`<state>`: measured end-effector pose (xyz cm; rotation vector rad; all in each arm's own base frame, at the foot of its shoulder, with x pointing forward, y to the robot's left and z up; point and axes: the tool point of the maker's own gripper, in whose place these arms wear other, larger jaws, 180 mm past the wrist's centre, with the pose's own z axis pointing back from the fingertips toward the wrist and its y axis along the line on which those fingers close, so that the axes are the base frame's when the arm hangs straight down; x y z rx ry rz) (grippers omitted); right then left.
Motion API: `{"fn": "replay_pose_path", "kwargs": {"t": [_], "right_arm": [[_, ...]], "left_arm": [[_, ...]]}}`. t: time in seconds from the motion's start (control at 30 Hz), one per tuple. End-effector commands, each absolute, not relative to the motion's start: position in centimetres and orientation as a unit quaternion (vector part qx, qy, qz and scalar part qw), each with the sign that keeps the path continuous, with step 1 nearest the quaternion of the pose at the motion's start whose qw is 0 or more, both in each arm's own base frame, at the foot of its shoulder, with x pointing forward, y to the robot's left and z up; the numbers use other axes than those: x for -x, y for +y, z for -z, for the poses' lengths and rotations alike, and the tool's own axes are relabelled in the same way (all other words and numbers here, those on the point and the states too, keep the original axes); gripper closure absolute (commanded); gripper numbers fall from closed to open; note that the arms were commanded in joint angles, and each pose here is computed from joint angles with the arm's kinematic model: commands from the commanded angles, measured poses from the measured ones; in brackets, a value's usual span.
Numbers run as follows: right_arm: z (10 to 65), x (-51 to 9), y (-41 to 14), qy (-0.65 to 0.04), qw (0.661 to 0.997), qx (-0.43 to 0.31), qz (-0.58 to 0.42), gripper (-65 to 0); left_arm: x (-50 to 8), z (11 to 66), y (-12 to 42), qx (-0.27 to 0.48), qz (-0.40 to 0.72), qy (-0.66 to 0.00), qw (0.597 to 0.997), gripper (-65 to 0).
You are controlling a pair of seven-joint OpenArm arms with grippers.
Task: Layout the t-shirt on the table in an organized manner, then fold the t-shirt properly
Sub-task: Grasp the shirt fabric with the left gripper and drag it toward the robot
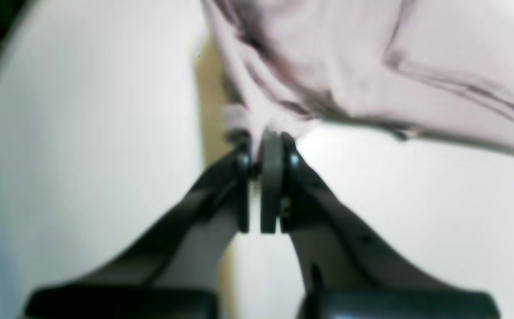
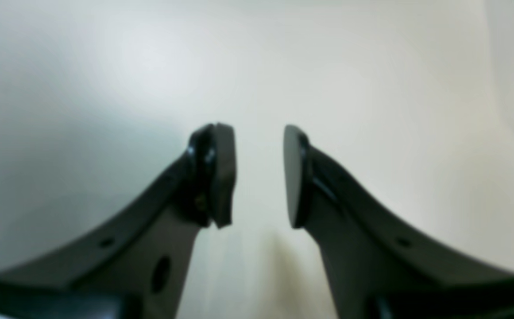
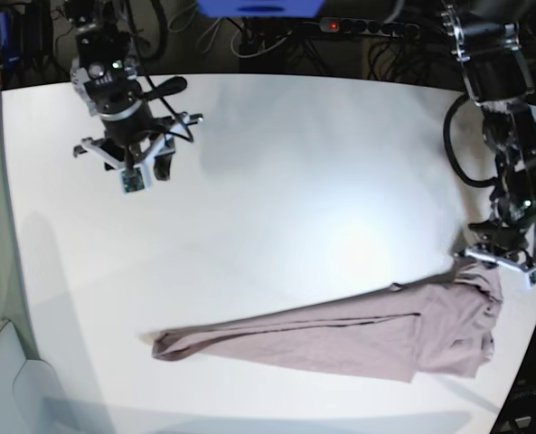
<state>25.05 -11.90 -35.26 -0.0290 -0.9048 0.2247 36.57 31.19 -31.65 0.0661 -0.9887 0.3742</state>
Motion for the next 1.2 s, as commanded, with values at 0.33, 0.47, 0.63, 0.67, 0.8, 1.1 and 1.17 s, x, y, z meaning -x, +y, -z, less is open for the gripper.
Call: {"fn": "replay_pose_path", "kwargs": {"t": [0.33, 0.47, 0.63, 0.67, 0.8, 1.1, 1.17], "right_arm": [[32.8, -27.4, -11.8, -0.479, 0.871, 0.016, -0.111, -20.2], [32.5, -27.8, -11.7, -0.484, 0.868, 0.017, -0.11, -20.3], [31.6, -28.8, -11.7, -0.498, 0.86, 0.017, -0.109, -20.3], [31.3, -29.1, -11.7, -0.502, 0.858, 0.018, -0.108, -20.3], [30.7, -29.7, -11.6, -0.511, 0.853, 0.017, -0.108, -20.3], [29.5, -31.0, -8.4, -0.524, 0.846, -0.02, -0.099, -20.4], [29.5, -31.5, -6.9, -0.511, 0.851, -0.03, -0.117, -20.5]], "left_arm": [[-26.2, 26.3, 31.9, -0.059, -0.184, -0.518, 0.833, -0.2], [-23.1, 27.0, 34.7, -0.046, -0.241, -0.505, 0.827, -0.2], [-20.4, 31.9, 35.6, -0.065, -0.243, -0.43, 0.867, -0.2], [-19.9, 33.4, 35.5, -0.068, -0.239, -0.408, 0.879, -0.2], [-17.9, 38.3, 36.2, -0.086, -0.23, -0.334, 0.91, -0.2], [-17.0, 39.8, 36.5, -0.086, -0.242, -0.314, 0.914, -0.2], [-17.0, 39.7, 36.5, -0.086, -0.242, -0.315, 0.914, -0.2]]}}
